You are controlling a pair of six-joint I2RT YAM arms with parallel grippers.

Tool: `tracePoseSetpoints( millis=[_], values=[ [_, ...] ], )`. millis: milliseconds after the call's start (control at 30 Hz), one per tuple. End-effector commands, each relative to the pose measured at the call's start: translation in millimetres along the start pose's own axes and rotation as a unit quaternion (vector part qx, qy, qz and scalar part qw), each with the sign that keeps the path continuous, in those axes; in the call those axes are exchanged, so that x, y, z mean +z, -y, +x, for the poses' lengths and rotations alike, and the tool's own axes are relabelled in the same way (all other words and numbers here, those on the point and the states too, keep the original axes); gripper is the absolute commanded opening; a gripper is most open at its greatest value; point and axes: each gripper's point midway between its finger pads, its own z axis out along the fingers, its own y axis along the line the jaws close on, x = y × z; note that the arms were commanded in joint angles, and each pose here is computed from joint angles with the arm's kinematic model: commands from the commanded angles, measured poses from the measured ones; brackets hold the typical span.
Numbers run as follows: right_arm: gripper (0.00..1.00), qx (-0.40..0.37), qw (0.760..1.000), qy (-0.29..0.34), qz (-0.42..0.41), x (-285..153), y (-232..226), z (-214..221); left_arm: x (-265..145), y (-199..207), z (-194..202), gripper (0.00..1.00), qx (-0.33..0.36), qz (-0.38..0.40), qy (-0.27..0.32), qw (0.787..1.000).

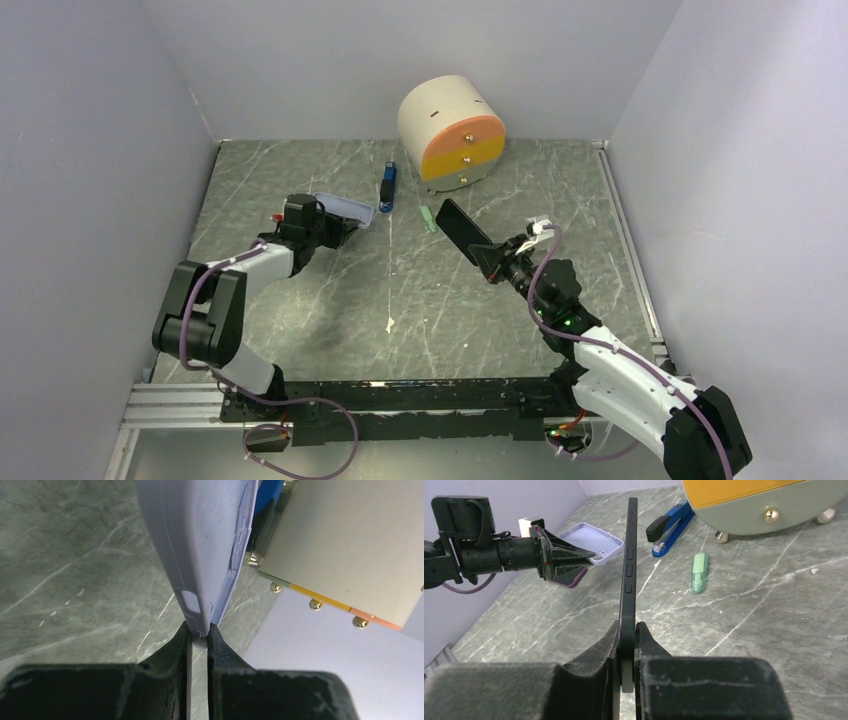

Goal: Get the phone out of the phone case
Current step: Place the phone case at the center of the board.

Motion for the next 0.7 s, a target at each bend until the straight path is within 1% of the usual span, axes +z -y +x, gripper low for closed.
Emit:
tracePoseSetpoints(
  millis=[0, 133, 300, 500, 667],
  values=[
    [0.0, -0.015, 0.998, 0.062, -0.013, 2.9, -8.3, -33.5, 10.6, 18.6, 0.9, 0.03, -0.054, 0.015, -0.01, 0.998],
    [0.0, -0.018, 0.998, 0.063, -0.008, 2.6, -6.6, -33.5, 23.4, 15.3, 5.5, 0.02, -0.072, 0.007, -0.018, 0.997],
    [0.0, -0.018, 0.998, 0.062, -0.005, 2.2, -5.3, -32.7, 37.9, 7.5, 6.4, 0.03, -0.099, 0.001, -0.012, 0.995],
    [0.0, -0.021, 0.998, 0.061, -0.002, 2.2, -3.9, -31.5, 56.6, 12.9, 19.5, 0.03, -0.116, 0.005, -0.04, 0.992],
    [0.0, -0.024, 0.998, 0.063, 0.003, 1.2, -1.9, -32.4, 62.7, 3.9, 17.9, 0.06, -0.138, -0.004, -0.026, 0.99]
  ],
)
